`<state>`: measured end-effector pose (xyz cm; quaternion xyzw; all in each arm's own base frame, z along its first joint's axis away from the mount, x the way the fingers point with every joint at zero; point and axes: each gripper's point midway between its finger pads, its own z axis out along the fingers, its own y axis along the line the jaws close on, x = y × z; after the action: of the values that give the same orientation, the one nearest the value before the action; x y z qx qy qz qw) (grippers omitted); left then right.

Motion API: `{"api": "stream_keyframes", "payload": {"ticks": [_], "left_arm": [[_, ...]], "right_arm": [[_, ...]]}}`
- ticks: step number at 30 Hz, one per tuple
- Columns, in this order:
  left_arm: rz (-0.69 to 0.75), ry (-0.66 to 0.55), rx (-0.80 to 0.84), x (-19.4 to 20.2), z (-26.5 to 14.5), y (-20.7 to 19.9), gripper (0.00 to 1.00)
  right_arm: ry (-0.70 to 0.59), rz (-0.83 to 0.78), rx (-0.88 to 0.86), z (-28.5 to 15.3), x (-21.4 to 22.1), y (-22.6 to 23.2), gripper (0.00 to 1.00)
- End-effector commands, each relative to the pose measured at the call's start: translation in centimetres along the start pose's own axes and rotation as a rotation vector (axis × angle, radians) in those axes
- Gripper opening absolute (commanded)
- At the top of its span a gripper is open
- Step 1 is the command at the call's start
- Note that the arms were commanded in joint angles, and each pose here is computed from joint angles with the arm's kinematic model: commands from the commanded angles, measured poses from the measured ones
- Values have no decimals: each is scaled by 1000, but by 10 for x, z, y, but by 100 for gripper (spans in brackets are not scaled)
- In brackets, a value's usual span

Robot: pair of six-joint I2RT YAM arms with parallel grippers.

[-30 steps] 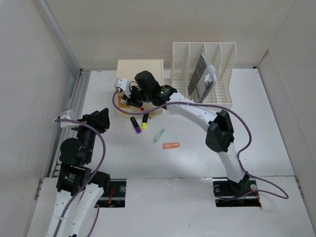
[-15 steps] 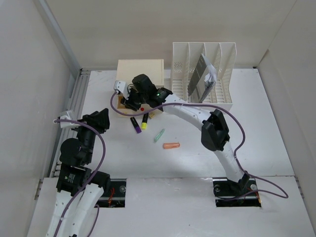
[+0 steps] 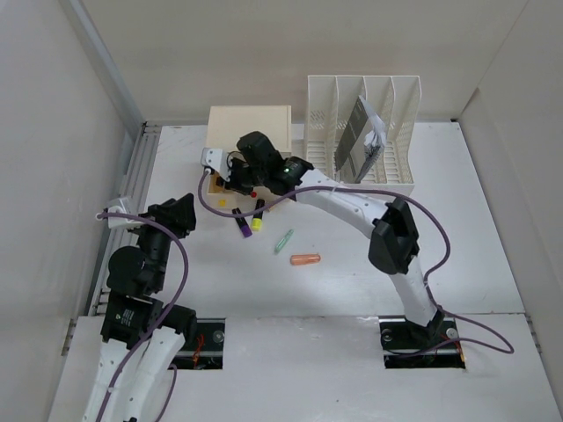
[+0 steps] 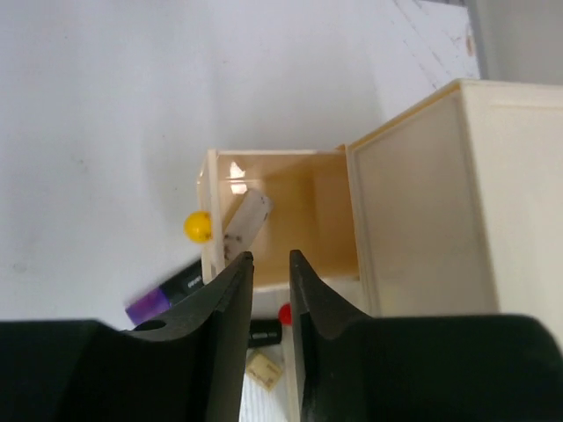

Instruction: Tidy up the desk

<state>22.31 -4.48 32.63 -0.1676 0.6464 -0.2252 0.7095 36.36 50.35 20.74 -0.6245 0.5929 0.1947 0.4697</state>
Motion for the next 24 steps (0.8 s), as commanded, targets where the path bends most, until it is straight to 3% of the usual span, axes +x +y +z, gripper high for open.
{"api": "stream_keyframes", "payload": {"ticks": [1,6,7,9,12,17,24], "left_arm": [[-4,-40,24,-9,-2,-5,51],[-6,-43,36,-10,-4,-7,51],[-6,-43,36,-10,-4,-7,51],[-8,-51,41,-12,-6,-8,52],[-7,-56,33,-11,-4,-5,52],[-9,-64,38,-13,-6,-6,53],[-9,-64,38,-13,-6,-6,53]], "right_arm": [[-99,-163,72,-56,-55,-17,28],[-55,-305,-41,-71,-29,3,22],[0,-322,-107,-68,-1,16,22],[44,-509,-235,-68,35,36,18],[60,-586,-314,-64,64,51,18],[121,-571,-374,-53,108,39,19],[161,-559,-334,-33,130,6,25]]}}
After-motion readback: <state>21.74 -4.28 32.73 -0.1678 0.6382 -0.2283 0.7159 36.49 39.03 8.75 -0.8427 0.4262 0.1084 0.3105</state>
